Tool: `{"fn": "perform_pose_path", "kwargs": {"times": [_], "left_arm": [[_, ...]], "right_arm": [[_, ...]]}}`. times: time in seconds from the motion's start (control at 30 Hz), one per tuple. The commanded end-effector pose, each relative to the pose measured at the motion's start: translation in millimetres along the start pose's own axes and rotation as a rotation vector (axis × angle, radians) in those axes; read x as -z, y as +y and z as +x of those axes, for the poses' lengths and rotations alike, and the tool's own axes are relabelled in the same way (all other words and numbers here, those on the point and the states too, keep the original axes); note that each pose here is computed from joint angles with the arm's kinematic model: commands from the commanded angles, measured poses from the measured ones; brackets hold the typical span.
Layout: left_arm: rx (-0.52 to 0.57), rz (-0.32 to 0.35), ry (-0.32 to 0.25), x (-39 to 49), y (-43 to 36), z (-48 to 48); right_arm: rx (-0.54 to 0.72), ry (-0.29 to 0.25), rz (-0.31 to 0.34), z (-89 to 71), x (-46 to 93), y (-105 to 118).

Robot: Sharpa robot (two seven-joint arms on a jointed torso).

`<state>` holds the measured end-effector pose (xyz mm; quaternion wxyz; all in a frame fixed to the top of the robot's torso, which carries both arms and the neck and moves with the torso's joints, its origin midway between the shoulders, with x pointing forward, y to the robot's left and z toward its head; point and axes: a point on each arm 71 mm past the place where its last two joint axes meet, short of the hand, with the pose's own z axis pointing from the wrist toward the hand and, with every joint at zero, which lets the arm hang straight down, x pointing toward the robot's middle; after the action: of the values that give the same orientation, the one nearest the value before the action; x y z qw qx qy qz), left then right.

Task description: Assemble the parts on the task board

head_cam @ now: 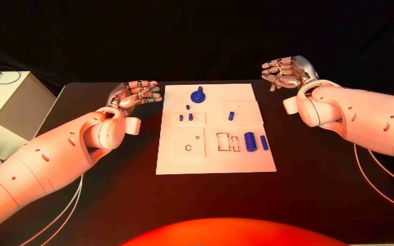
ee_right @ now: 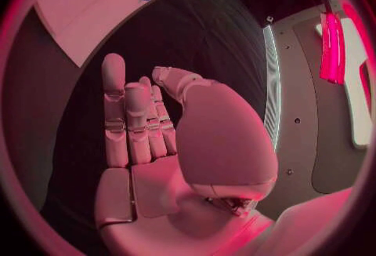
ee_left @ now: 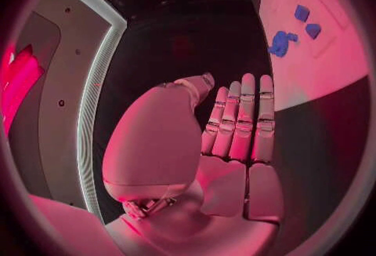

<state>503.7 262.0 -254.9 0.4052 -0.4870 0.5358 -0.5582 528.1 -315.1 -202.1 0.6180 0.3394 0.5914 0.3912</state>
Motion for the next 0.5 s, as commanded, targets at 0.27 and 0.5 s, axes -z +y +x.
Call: {"fn": "perform_pose_path", "kwargs": {"times": [0.27, 0.5], "left_arm": [[-0.005, 0.022, 0.005, -0.7, -2.3, 2.1], [-0.005, 0.022, 0.006, -0.7, -2.3, 2.6]], "right_arm": [[-0.003, 0.019, -0.016, 2.2, 0.3, 0.5], [-0.001, 0.019, -0.016, 2.0, 0.2, 0.4]]}}
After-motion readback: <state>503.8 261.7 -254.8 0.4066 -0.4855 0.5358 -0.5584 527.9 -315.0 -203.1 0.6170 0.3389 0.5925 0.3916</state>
